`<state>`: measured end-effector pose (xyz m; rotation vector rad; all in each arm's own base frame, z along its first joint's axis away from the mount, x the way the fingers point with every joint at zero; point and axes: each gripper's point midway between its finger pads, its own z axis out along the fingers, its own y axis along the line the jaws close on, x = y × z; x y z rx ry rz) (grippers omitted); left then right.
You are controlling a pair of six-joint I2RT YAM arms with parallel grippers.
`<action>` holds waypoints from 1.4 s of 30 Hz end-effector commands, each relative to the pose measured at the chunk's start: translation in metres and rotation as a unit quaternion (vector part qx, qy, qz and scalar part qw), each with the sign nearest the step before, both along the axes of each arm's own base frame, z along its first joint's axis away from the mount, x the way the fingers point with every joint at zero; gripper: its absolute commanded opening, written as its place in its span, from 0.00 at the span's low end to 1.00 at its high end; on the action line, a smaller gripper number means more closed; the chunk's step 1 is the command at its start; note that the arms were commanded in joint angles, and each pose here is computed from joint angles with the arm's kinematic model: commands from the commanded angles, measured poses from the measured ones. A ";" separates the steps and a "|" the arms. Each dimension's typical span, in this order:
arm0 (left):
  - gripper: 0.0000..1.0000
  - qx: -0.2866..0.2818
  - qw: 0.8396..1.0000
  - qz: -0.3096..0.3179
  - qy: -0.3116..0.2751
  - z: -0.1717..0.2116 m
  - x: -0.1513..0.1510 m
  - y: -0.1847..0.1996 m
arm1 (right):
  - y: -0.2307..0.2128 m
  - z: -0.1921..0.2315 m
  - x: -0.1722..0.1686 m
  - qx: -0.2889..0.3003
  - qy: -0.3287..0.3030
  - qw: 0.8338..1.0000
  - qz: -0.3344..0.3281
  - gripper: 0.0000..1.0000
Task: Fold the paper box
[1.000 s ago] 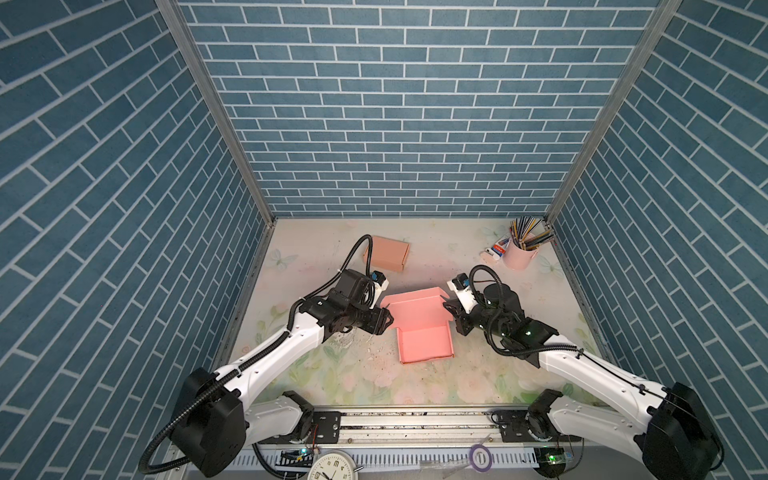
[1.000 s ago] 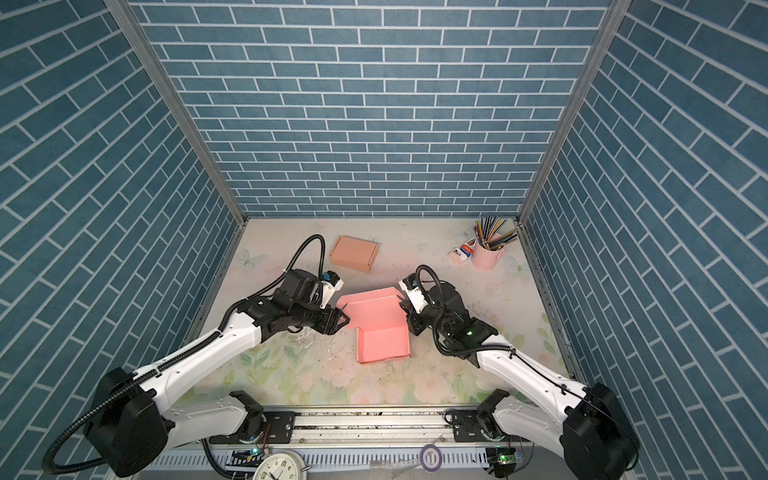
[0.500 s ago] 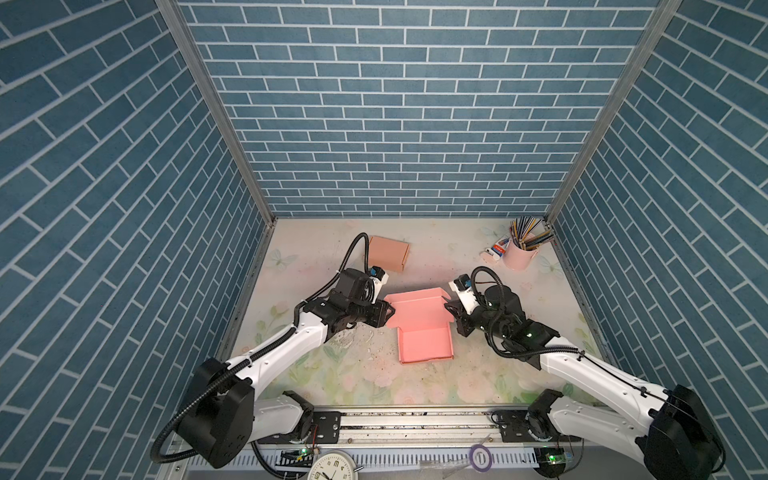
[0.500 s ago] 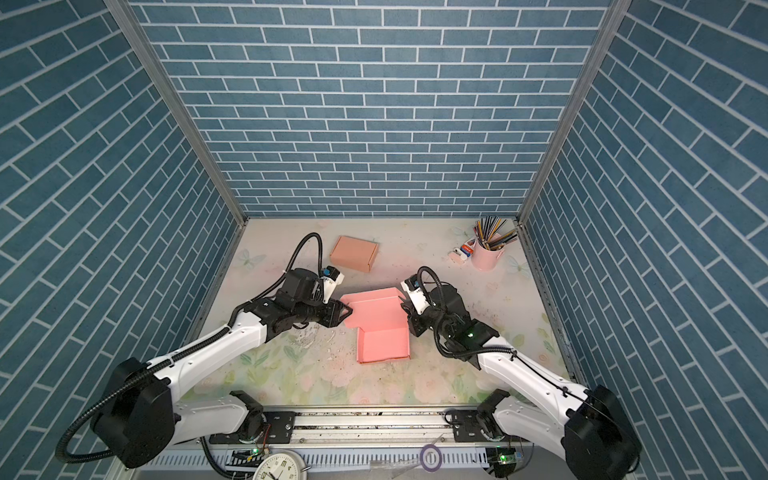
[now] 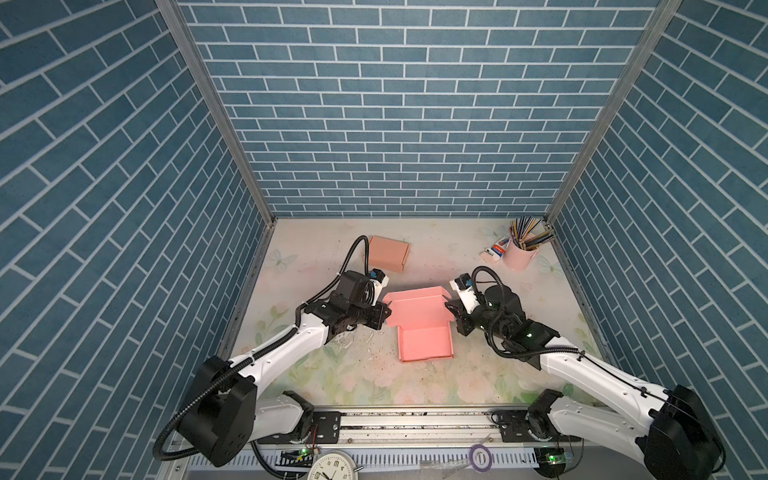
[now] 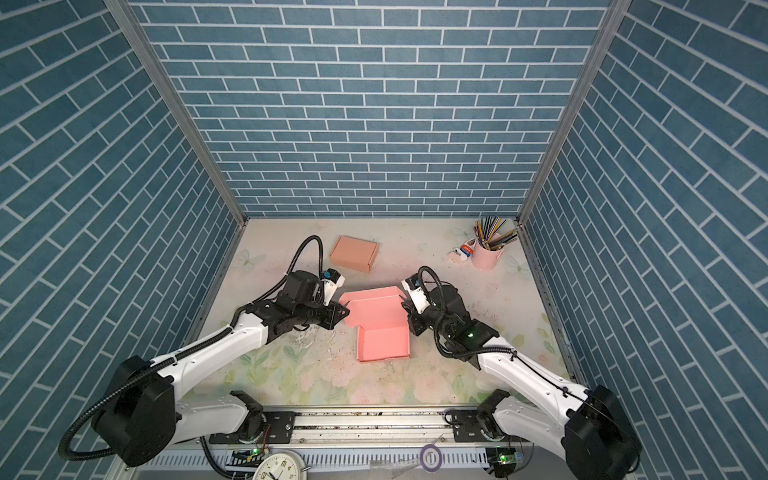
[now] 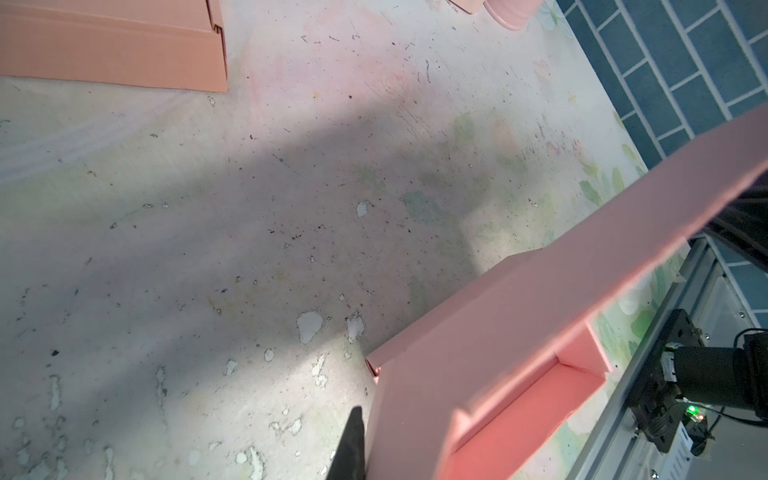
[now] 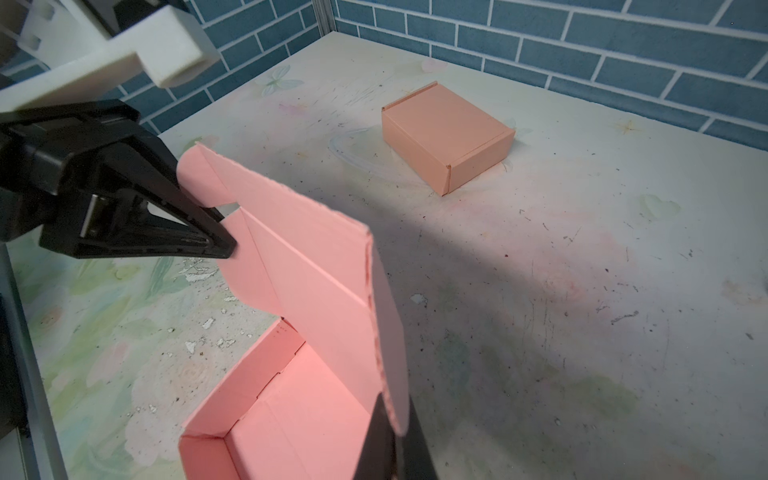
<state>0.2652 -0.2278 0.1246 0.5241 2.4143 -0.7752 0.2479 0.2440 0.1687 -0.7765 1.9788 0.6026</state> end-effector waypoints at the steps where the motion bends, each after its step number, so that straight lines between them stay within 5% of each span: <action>1: 0.11 0.002 1.000 0.000 -0.006 0.003 0.000 0.002 | -0.004 0.010 0.003 0.013 -0.010 1.000 -0.018 0.04; 21: 0.03 -0.021 0.998 0.009 -0.062 0.032 0.017 -0.019 | 0.005 0.004 0.024 0.017 0.012 0.999 -0.049 0.05; 34: 0.03 -0.011 0.988 0.088 -0.125 0.051 0.068 -0.020 | 0.023 0.008 0.050 0.018 0.042 0.996 -0.073 0.13; 42: 0.03 0.027 0.981 0.126 -0.144 0.028 0.082 -0.010 | 0.019 -0.005 0.056 0.011 0.054 0.994 -0.096 0.15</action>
